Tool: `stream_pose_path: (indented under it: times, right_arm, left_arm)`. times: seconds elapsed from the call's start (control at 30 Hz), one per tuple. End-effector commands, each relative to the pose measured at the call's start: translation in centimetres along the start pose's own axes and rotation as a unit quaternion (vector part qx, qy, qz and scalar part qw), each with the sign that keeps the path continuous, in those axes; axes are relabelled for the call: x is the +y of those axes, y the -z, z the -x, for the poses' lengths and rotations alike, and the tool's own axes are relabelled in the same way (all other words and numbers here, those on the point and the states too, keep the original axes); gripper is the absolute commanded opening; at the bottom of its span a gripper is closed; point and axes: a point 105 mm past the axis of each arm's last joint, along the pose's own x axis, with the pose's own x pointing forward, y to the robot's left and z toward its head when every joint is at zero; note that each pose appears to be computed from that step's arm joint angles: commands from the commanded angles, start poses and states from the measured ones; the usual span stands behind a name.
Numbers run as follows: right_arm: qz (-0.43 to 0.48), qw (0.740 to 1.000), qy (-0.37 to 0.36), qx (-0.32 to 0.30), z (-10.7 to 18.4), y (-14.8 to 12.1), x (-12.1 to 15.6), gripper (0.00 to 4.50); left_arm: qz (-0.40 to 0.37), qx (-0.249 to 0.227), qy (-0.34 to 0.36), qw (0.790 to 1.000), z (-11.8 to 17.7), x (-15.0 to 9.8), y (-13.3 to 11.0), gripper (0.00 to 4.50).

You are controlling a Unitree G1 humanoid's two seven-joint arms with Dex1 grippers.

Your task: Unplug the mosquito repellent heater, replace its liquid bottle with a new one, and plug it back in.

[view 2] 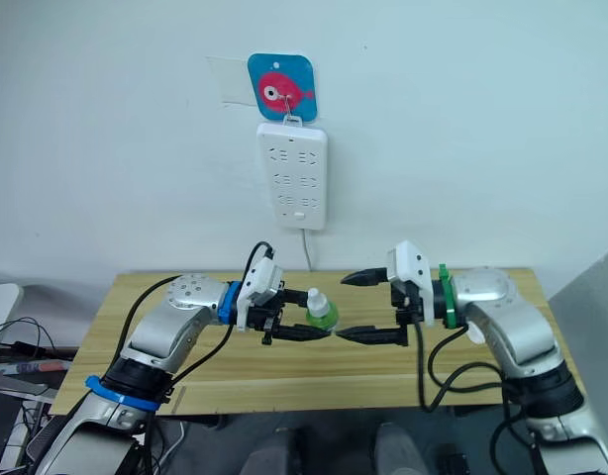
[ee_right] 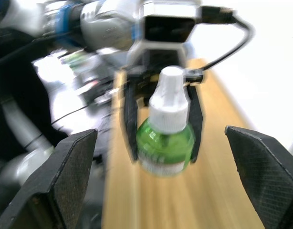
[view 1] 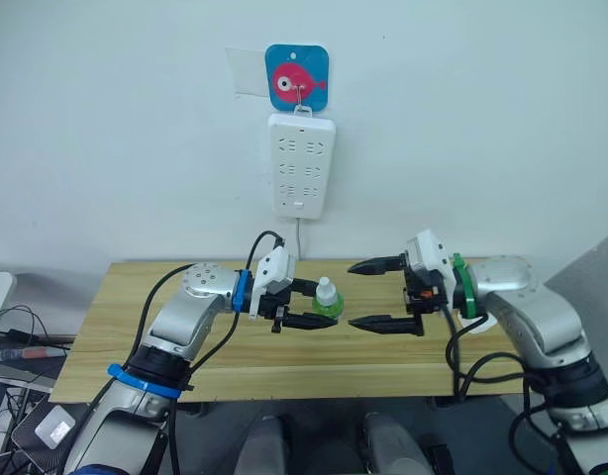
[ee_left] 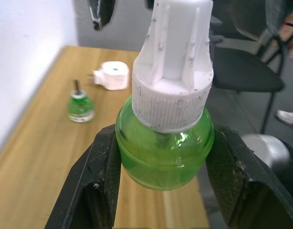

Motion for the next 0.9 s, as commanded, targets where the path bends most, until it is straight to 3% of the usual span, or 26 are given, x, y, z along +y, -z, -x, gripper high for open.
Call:
stream_pose_path:
  times: [0.03, 0.27, 0.37, 0.53, 0.9]
  right_arm:
    - [0.023, 0.998, 0.051, -0.017, -1.1, -1.1, 0.2, 4.48]
    - [-0.001, 0.994, 0.096, -0.047, -2.9, -1.4, -0.5, 4.48]
    - [-0.007, 0.994, 0.096, -0.048, -3.1, -1.3, -0.5, 3.90]
    - [-0.013, 0.996, 0.081, -0.035, -3.3, -0.7, -0.2, 2.24]
    - [-0.011, 0.997, 0.070, -0.040, -3.3, -0.8, -0.2, 2.24]
  left_arm:
    - [-0.020, -0.012, -0.016, 1.000, 0.3, 0.6, -0.9, 2.20]
    - [-0.025, -0.011, -0.020, 0.999, 0.1, 1.1, -1.1, 2.20]
    - [-0.027, -0.011, -0.020, 0.999, 0.1, 1.1, -1.2, 2.20]
    - [-0.028, -0.009, -0.019, 0.999, 0.1, 1.1, -1.2, 2.20]
    - [-0.027, -0.008, -0.021, 0.999, 0.2, 1.1, -1.1, 2.20]
